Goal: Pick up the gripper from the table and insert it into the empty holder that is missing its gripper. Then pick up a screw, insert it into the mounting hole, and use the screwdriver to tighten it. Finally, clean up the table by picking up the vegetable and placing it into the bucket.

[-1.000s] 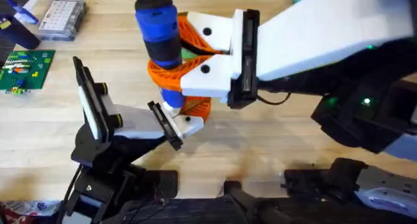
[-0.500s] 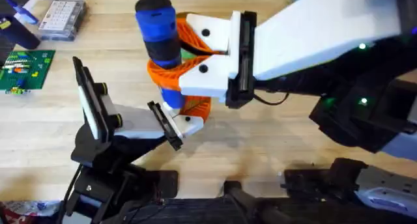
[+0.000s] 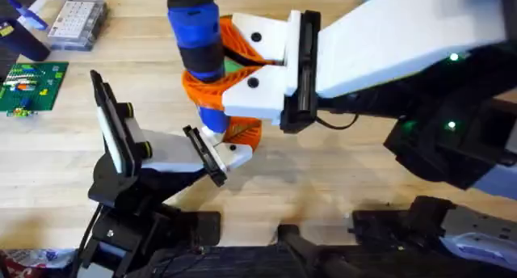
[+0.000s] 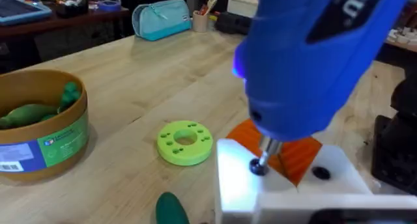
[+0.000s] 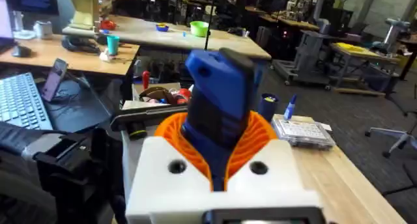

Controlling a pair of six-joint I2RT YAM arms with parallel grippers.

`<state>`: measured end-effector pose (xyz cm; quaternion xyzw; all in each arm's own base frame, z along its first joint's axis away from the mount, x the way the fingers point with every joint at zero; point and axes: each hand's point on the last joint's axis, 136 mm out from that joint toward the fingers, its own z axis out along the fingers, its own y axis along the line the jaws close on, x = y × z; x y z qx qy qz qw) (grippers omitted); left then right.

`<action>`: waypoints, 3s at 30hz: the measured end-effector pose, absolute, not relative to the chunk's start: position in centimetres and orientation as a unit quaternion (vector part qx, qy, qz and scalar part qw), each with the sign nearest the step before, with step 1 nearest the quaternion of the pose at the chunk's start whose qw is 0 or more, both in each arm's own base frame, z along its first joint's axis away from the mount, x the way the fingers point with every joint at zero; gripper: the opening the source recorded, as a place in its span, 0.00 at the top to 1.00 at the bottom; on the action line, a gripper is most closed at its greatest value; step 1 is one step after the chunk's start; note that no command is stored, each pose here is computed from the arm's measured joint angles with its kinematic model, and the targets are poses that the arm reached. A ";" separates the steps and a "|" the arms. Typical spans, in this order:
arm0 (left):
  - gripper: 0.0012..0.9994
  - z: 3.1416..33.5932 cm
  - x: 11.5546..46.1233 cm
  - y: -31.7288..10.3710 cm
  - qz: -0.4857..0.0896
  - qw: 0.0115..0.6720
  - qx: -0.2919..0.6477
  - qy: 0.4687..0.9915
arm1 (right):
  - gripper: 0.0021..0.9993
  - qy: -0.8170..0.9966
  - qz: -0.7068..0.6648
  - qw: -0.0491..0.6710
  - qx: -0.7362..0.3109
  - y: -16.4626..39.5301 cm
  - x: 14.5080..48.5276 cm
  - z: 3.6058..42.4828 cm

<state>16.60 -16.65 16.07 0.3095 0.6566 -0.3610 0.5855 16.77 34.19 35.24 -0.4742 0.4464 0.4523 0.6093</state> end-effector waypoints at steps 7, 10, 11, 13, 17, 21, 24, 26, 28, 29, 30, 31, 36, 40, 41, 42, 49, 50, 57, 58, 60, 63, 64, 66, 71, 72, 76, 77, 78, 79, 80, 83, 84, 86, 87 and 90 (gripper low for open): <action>0.99 16.1 16.6 -16.6 -0.361 0.586 0.310 0.657 | 0.94 0.451 0.451 0.607 -0.475 34.2 16.8 35.0; 0.99 16.1 16.6 -16.6 -0.361 0.586 0.310 0.657 | 0.94 0.453 0.449 0.605 -0.477 34.2 16.9 34.8; 0.99 16.1 16.6 -16.6 -0.361 0.586 0.310 0.657 | 0.94 0.454 0.448 0.604 -0.478 34.3 16.9 34.7; 0.99 16.1 16.6 -16.6 -0.361 0.586 0.310 0.657 | 0.94 0.454 0.446 0.604 -0.479 34.3 16.9 34.6; 0.99 16.1 16.6 -16.6 -0.361 0.586 0.310 0.657 | 0.94 0.451 0.443 0.607 -0.482 34.3 16.9 34.6; 0.99 16.1 16.6 -16.6 -0.361 0.586 0.309 0.657 | 0.94 0.451 0.442 0.607 -0.483 34.3 16.9 34.6; 0.99 16.1 16.6 -16.6 -0.361 0.585 0.309 0.657 | 0.94 0.451 0.442 0.607 -0.483 34.3 16.9 34.5; 0.99 16.1 16.6 -16.6 -0.361 0.585 0.309 0.657 | 0.94 0.451 0.442 0.607 -0.483 34.3 16.9 34.5; 0.99 16.1 16.6 -16.6 -0.361 0.585 0.309 0.657 | 0.94 0.451 0.442 0.607 -0.483 34.3 16.9 34.5; 0.99 16.1 16.6 -16.6 -0.361 0.586 0.309 0.657 | 0.94 0.451 0.442 0.607 -0.483 34.3 16.9 34.6; 0.99 16.1 16.6 -16.6 -0.361 0.585 0.309 0.657 | 0.94 0.451 0.442 0.607 -0.483 34.3 16.9 34.5; 0.99 16.1 16.6 -16.6 -0.361 0.586 0.309 0.657 | 0.94 0.451 0.442 0.607 -0.483 34.3 16.9 34.5; 0.99 16.1 16.6 -16.6 -0.361 0.585 0.309 0.657 | 0.94 0.451 0.442 0.607 -0.483 34.4 17.0 34.5; 0.99 16.0 16.7 -16.6 -0.360 0.585 0.308 0.658 | 0.94 0.450 0.442 0.608 -0.482 34.7 17.2 34.3; 0.99 16.0 16.7 -16.6 -0.360 0.585 0.308 0.658 | 0.94 0.449 0.442 0.609 -0.482 34.7 17.3 34.3; 0.99 16.0 16.7 -16.6 -0.360 0.585 0.308 0.658 | 0.94 0.448 0.442 0.609 -0.482 34.8 17.3 34.3; 0.99 16.0 16.7 -16.6 -0.360 0.585 0.307 0.658 | 0.94 0.448 0.443 0.610 -0.482 34.9 17.4 34.2; 0.99 16.0 16.7 -16.6 -0.360 0.585 0.307 0.658 | 0.94 0.448 0.443 0.610 -0.482 34.9 17.4 34.2; 0.99 16.0 16.7 -16.6 -0.361 0.585 0.307 0.658 | 0.94 0.448 0.443 0.610 -0.482 34.9 17.4 34.2; 0.99 16.0 16.7 -16.6 -0.361 0.585 0.307 0.658 | 0.94 0.447 0.443 0.610 -0.482 34.9 17.4 34.2; 0.99 16.0 16.7 -16.6 -0.360 0.586 0.308 0.658 | 0.94 0.445 0.443 0.612 -0.481 34.9 17.4 34.3; 0.99 16.1 16.7 -16.6 -0.359 0.587 0.307 0.658 | 0.94 0.439 0.445 0.616 -0.480 35.0 17.4 34.6; 0.99 16.1 16.7 -16.6 -0.358 0.587 0.307 0.658 | 0.94 0.436 0.445 0.619 -0.479 35.0 17.4 34.7; 0.99 16.1 16.7 -16.6 -0.358 0.588 0.307 0.657 | 0.94 0.426 0.447 0.626 -0.476 34.9 17.3 35.0; 0.99 16.1 16.7 -16.6 -0.359 0.587 0.308 0.657 | 0.94 0.356 0.444 0.686 -0.454 33.3 16.3 39.3; 0.99 16.1 16.7 -16.6 -0.360 0.587 0.308 0.657 | 0.94 0.349 0.443 0.691 -0.452 33.1 16.1 39.8; 0.99 16.1 16.7 -16.6 -0.360 0.587 0.308 0.657 | 0.94 0.341 0.438 0.702 -0.446 32.5 16.3 40.5; 0.99 16.1 16.7 -16.6 -0.360 0.587 0.308 0.657 | 0.94 0.344 0.437 0.701 -0.446 32.5 16.4 40.3; 0.99 16.1 16.7 -16.6 -0.360 0.587 0.308 0.657 | 0.94 0.348 0.436 0.699 -0.447 32.5 16.6 40.2; 0.99 16.1 16.7 -16.6 -0.360 0.587 0.308 0.657 | 0.94 0.352 0.435 0.698 -0.447 32.5 16.7 40.0; 0.99 16.1 16.7 -16.6 -0.360 0.587 0.308 0.657 | 0.94 0.354 0.434 0.698 -0.447 32.5 16.8 40.0; 0.99 16.1 16.7 -16.6 -0.360 0.587 0.308 0.657 | 0.94 0.365 0.429 0.695 -0.447 32.4 17.4 39.6; 0.99 16.1 16.7 -16.6 -0.360 0.587 0.308 0.657 | 0.94 0.372 0.426 0.693 -0.447 32.3 17.8 39.3; 0.99 16.1 16.7 -16.6 -0.360 0.587 0.308 0.657 | 0.94 0.395 0.417 0.686 -0.446 32.1 18.9 38.4; 0.99 16.1 16.7 -16.6 -0.360 0.587 0.308 0.657 | 0.94 0.408 0.411 0.683 -0.446 31.9 19.5 37.9; 0.99 16.1 16.7 -16.6 -0.360 0.587 0.308 0.657 | 0.94 0.440 0.393 0.678 -0.439 31.1 21.5 36.7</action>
